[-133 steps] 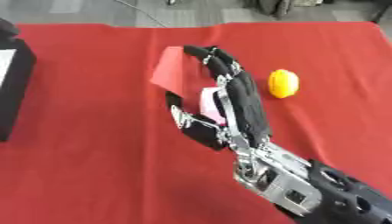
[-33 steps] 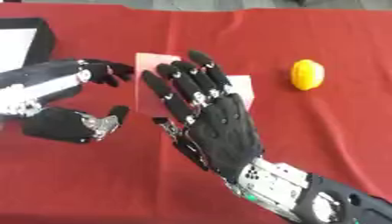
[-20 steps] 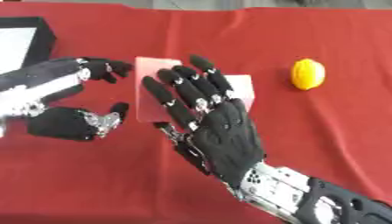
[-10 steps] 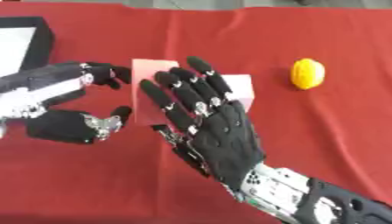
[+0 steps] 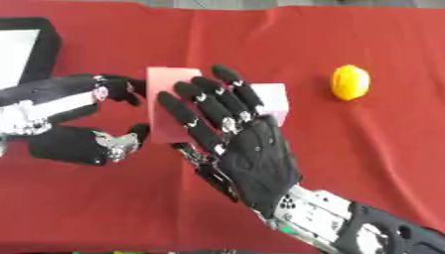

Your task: Pick up the objects with one hand, pass them to the other hand, and then place them into the box on the other side of the table.

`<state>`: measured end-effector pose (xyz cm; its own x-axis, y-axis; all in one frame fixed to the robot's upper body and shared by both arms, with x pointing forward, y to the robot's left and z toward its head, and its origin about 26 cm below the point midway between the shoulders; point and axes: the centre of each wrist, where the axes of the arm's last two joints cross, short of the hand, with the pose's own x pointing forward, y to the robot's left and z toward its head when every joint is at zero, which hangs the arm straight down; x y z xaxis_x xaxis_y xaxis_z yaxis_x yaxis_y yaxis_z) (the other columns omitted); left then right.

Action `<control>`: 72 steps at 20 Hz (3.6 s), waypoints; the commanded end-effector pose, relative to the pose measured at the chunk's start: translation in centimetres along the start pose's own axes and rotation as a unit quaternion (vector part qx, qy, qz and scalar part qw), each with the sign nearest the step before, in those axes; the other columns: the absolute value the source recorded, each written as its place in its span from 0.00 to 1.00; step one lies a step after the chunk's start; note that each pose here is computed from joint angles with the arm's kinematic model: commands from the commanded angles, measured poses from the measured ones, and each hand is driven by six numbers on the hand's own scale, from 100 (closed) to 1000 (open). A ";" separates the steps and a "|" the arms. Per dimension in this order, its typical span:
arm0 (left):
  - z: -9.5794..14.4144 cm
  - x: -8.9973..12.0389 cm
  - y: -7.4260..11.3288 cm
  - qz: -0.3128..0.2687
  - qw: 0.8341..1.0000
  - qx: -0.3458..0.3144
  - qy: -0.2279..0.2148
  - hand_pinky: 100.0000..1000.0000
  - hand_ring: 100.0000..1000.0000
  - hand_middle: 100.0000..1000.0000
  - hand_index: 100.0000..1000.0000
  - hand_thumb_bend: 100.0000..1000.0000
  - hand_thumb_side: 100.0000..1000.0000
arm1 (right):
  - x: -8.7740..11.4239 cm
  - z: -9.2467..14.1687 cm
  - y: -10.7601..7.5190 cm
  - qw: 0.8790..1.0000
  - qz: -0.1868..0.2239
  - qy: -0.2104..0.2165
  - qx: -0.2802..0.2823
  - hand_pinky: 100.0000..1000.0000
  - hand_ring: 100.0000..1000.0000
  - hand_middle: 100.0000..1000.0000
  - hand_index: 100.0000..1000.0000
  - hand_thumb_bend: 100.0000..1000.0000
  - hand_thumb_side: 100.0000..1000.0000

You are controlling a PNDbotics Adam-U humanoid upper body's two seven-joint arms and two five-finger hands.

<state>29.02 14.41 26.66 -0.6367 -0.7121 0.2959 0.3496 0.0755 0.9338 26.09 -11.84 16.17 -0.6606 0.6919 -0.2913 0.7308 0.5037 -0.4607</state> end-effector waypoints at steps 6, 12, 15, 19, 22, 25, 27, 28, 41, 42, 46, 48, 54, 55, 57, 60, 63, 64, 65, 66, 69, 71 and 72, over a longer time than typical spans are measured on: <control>0.2 0.7 0.8 -0.014 1.000 -0.008 -0.026 0.92 0.87 0.86 0.99 0.00 0.87 | -0.2 -0.7 -0.4 1.000 -0.003 -0.003 -0.009 0.76 0.56 0.42 0.61 0.00 0.00; 0.2 0.6 0.7 -0.024 0.998 -0.029 -0.041 0.93 0.87 0.87 0.99 0.00 0.95 | -0.3 -0.7 -0.4 1.000 -0.004 0.000 -0.003 0.76 0.56 0.42 0.61 0.00 0.00; 0.2 0.7 0.8 -0.030 0.998 -0.035 -0.048 0.93 0.87 0.87 0.99 0.00 0.96 | -0.3 -0.8 -0.4 1.000 -0.005 0.003 -0.002 0.76 0.56 0.42 0.61 0.00 0.00; 0.2 0.6 0.7 -0.036 0.997 -0.043 -0.053 0.93 0.88 0.87 0.99 0.00 0.98 | -0.4 -0.9 -0.4 1.000 -0.006 0.010 0.002 0.75 0.56 0.42 0.61 0.00 0.00; 0.2 0.6 0.6 -0.040 0.996 -0.053 -0.059 0.94 0.88 0.87 0.99 0.00 1.00 | -0.4 -0.9 -0.4 1.000 -0.010 0.018 0.006 0.73 0.56 0.41 0.60 0.00 0.00; 0.2 0.6 0.6 -0.043 0.995 -0.063 -0.068 0.94 0.88 0.88 0.99 0.01 1.00 | -0.4 -1.0 -0.4 1.000 -0.014 0.020 0.009 0.73 0.56 0.42 0.61 0.00 0.00; 0.2 0.6 0.6 -0.045 0.994 -0.068 -0.072 0.94 0.89 0.88 0.99 0.02 1.00 | -0.5 -1.1 -0.5 1.000 -0.016 0.020 0.009 0.73 0.56 0.42 0.61 0.00 0.00; 0.2 0.6 0.6 -0.045 0.994 -0.071 -0.073 0.94 0.89 0.88 0.99 0.02 1.00 | -0.5 -1.2 -0.5 1.000 -0.017 0.020 0.008 0.73 0.56 0.42 0.61 0.00 0.00; 0.0 1.2 0.9 -0.022 0.992 -0.090 -0.082 0.94 0.88 0.88 0.99 0.10 1.00 | -0.5 -1.7 -0.5 1.000 -0.020 -0.001 0.017 0.75 0.54 0.42 0.62 0.01 0.00; 0.0 1.2 1.0 -0.020 0.992 -0.090 -0.083 0.94 0.88 0.88 0.99 0.10 1.00 | -0.4 -1.7 -0.5 1.000 -0.020 -0.002 0.019 0.75 0.54 0.43 0.62 0.01 0.00; -0.2 1.5 1.0 -0.015 0.992 -0.095 -0.084 0.94 0.88 0.88 0.99 0.11 1.00 | -0.3 -1.9 -0.4 0.999 -0.022 -0.005 0.034 0.77 0.55 0.44 0.64 0.04 0.00; -0.2 1.6 1.0 -0.014 0.991 -0.099 -0.086 0.94 0.88 0.88 0.99 0.12 1.00 | -0.3 -2.0 -0.4 0.998 -0.024 -0.004 0.050 0.77 0.55 0.45 0.64 0.06 0.00; -0.3 1.7 0.9 -0.011 0.989 -0.112 -0.095 0.94 0.89 0.88 0.99 0.15 1.00 | -0.3 -2.4 -0.4 0.995 -0.029 0.007 0.092 0.77 0.56 0.46 0.66 0.09 0.00; -0.3 1.7 0.9 -0.012 0.989 -0.114 -0.096 0.94 0.89 0.88 0.99 0.16 1.00 | -0.3 -2.5 -0.4 0.995 -0.030 0.008 0.095 0.77 0.56 0.46 0.66 0.09 0.00; -0.3 1.7 0.9 -0.012 0.988 -0.119 -0.099 0.94 0.89 0.88 0.99 0.18 1.00 | -0.3 -2.7 -0.5 0.994 -0.032 0.009 0.100 0.77 0.56 0.46 0.66 0.10 0.00; -0.2 1.7 1.0 -0.013 0.986 -0.125 -0.108 0.95 0.89 0.89 0.99 0.22 1.00 | -0.3 -2.8 -0.5 0.994 -0.036 0.010 0.106 0.77 0.56 0.46 0.66 0.10 0.00; -0.2 1.6 1.1 -0.015 0.985 -0.130 -0.116 0.95 0.89 0.89 0.99 0.26 1.00 | -0.4 -2.8 -0.5 0.993 -0.038 0.013 0.109 0.77 0.56 0.46 0.66 0.10 0.00; -0.1 1.6 1.2 -0.016 0.984 -0.131 -0.119 0.95 0.89 0.89 0.99 0.29 1.00 | -0.4 -2.8 -0.5 0.993 -0.039 0.013 0.109 0.77 0.56 0.46 0.66 0.10 0.00; -0.2 1.6 1.2 -0.016 0.984 -0.132 -0.121 0.95 0.89 0.89 0.99 0.32 1.00 | -0.4 -2.9 -0.5 0.993 -0.039 0.012 0.109 0.77 0.56 0.46 0.66 0.10 0.00; -0.2 1.7 1.2 -0.017 0.983 -0.133 -0.124 0.95 0.89 0.89 0.99 0.34 1.00 | -0.4 -2.9 -0.5 0.993 -0.040 0.012 0.109 0.77 0.56 0.46 0.66 0.10 0.00; -0.2 1.8 1.3 -0.019 0.982 -0.135 -0.128 0.95 0.89 0.88 0.98 0.46 1.00 | -0.4 -2.9 -0.5 0.993 -0.041 0.013 0.114 0.77 0.55 0.46 0.66 0.11 0.00; -0.2 1.8 1.3 -0.018 0.982 -0.136 -0.129 0.95 0.89 0.88 0.98 0.48 1.00 | -0.4 -3.0 -0.5 0.992 -0.042 0.014 0.117 0.77 0.55 0.46 0.66 0.11 0.00; -0.2 1.8 1.3 -0.018 0.982 -0.136 -0.129 0.94 0.89 0.88 0.98 0.48 1.00 | -0.4 -3.0 -0.5 0.992 -0.042 0.014 0.119 0.77 0.55 0.46 0.66 0.12 0.00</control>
<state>30.24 14.93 27.55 -0.7137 -0.6252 0.3157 0.4909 -0.1251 0.8622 26.03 -11.02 18.66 -0.7142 0.6622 -0.2269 0.6120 0.4333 -0.6616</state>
